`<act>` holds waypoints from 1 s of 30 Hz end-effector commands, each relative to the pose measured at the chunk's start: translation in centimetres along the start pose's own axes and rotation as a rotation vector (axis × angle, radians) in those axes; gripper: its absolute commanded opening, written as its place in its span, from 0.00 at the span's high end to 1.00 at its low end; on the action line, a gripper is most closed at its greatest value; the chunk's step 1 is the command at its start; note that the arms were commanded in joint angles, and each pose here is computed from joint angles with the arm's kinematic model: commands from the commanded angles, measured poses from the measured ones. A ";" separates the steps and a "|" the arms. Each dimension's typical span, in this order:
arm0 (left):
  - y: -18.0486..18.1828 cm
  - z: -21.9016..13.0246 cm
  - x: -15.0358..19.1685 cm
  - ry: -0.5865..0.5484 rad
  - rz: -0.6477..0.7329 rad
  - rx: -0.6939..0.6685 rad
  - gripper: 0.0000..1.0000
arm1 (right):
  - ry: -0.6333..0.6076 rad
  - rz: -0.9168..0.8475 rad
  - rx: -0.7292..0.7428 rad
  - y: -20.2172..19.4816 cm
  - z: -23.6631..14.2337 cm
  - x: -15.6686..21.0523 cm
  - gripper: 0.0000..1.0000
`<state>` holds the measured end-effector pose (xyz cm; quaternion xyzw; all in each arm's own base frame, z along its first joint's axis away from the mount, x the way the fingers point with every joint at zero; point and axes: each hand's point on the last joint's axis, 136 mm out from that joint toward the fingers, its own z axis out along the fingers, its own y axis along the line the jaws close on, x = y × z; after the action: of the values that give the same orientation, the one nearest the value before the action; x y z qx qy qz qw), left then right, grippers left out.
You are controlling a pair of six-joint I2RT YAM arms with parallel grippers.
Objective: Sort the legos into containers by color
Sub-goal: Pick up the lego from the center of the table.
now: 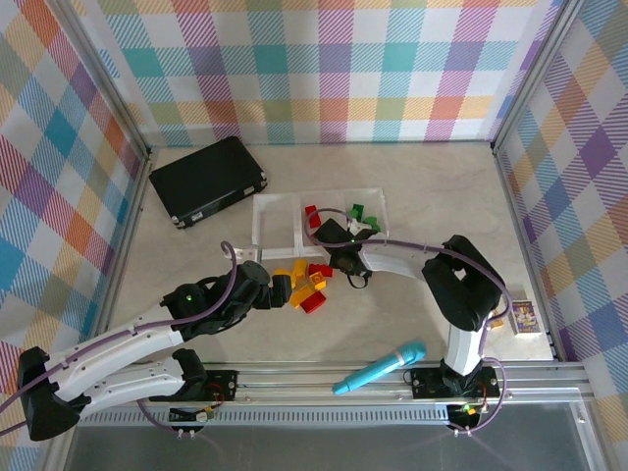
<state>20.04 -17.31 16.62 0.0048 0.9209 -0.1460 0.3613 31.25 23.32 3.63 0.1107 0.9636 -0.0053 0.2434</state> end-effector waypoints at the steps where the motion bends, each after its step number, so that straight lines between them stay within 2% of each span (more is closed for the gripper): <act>1: 0.6 -0.1 0.3 0.000 0.014 -0.020 0.00 | -0.028 -0.027 0.013 0.2 0.5 -0.7 0.44; 10: 0.7 0.0 0.5 0.004 0.013 -0.021 0.00 | -0.035 -0.077 0.044 -0.9 0.7 -0.3 0.63; 17: 0.9 -0.4 0.3 -0.010 0.007 -0.020 0.00 | -0.071 -0.123 -0.011 -1.1 -2.5 -1.0 0.74; 24: 0.8 -0.3 0.1 -0.019 -0.002 -0.013 0.00 | -0.145 -0.182 -0.150 0.6 -8.3 -2.9 0.77; 30: 0.6 -0.2 0.2 -0.015 -0.003 -0.013 0.00 | -0.161 -0.355 -0.312 5.9 -11.8 -5.4 0.75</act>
<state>19.92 -16.92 16.72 0.0019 0.9182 -0.1487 0.3671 30.98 26.20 14.96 -0.0287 0.9415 0.0753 0.3272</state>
